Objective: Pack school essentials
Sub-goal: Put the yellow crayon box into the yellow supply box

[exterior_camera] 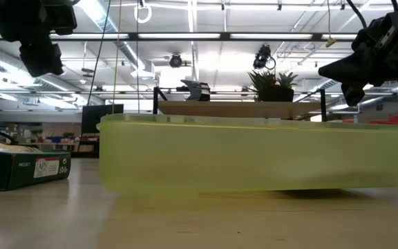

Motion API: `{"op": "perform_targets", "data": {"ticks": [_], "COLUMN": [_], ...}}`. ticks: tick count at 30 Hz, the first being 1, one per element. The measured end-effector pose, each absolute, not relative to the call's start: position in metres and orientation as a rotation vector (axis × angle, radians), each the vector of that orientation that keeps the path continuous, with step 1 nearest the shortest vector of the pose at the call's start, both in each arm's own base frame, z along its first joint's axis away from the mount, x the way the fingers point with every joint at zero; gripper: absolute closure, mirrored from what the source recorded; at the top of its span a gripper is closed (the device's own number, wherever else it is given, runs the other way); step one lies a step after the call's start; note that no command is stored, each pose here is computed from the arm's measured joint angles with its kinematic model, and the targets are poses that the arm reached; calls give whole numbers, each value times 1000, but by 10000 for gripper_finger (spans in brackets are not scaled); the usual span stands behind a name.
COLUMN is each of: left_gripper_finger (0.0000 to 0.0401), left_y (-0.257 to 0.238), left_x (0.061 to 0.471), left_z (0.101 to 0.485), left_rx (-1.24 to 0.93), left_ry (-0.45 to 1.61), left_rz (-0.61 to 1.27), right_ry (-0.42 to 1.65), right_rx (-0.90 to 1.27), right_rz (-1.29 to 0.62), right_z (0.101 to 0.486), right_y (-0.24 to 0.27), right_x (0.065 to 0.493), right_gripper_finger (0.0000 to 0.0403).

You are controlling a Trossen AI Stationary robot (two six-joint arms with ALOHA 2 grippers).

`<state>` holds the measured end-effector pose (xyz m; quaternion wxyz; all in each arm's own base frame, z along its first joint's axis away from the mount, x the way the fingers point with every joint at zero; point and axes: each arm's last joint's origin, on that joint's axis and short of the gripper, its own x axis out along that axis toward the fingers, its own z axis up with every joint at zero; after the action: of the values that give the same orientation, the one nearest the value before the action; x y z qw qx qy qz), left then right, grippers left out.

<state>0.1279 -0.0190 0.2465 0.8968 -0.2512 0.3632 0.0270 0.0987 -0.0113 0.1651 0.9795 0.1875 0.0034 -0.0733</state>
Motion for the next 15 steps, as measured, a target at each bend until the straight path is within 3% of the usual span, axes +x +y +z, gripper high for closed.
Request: {"op": "perform_targets", "data": {"ticks": [8,15], "left_gripper_finger": [112,69], "left_y": [-38,-54], "left_x": [144,155], "left_z": [230,227], "left_rx": [-559,-584], "left_ry": [1016,1092], "left_rz": [-42,-44], "right_ry": [7,7], "right_rx": [377,377], "right_rz": [-147,-147], "right_z": [165,165], "right_y": [-11,-11], "right_x": [99,99], "right_gripper_finger": [397,397]}}
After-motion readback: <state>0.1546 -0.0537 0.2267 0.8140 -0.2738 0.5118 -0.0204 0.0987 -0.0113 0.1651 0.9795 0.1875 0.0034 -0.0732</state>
